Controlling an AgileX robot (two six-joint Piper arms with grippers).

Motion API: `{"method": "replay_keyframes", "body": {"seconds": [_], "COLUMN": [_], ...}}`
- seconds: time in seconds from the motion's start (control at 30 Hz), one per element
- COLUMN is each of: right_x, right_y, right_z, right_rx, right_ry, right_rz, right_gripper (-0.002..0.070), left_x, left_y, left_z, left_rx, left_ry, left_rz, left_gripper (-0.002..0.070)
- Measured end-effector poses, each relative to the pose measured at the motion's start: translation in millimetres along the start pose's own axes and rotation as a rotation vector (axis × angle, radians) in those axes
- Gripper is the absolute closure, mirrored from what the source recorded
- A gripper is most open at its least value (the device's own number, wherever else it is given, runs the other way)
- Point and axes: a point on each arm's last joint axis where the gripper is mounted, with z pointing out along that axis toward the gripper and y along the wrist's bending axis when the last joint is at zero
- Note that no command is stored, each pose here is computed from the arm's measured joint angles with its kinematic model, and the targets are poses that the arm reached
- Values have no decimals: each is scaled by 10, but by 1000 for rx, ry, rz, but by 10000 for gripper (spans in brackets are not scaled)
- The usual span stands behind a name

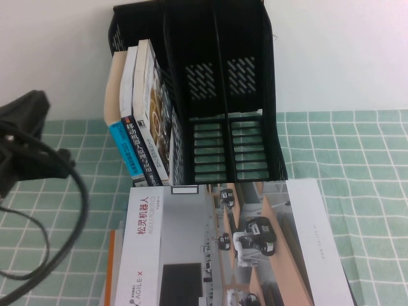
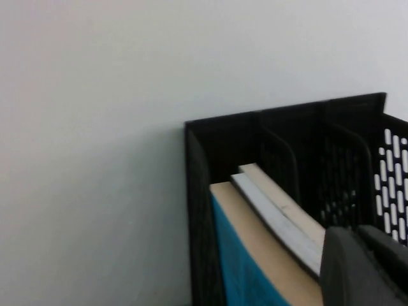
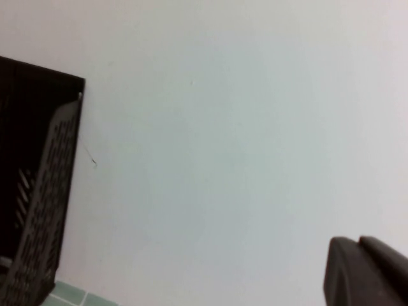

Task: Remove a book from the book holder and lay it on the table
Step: Hold the bookshelf

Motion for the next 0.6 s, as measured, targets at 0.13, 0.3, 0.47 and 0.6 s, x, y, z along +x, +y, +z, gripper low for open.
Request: {"method": "replay_keyframes", "body": {"seconds": [0.13, 0.3, 0.47, 0.6], "right_x": [106, 287, 314, 308], "right_y": [60, 120, 326, 705], "right_z": [326, 755, 1065, 1246], "right_rx": [-59, -123, -223, -360], "right_ry": [-44, -40, -59, -57], "right_rz": [-21, -9, 6, 23], "right_gripper": [678, 678, 678, 678], "left_x": [117, 277, 329, 325], "left_y": [-146, -233, -219, -185], "left_z": [248, 449, 509, 521], "left_rx": [82, 116, 95, 49], "left_ry": [-9, 50, 78, 101], "left_rz": [2, 9, -24, -111], "left_gripper": [678, 678, 678, 678]}}
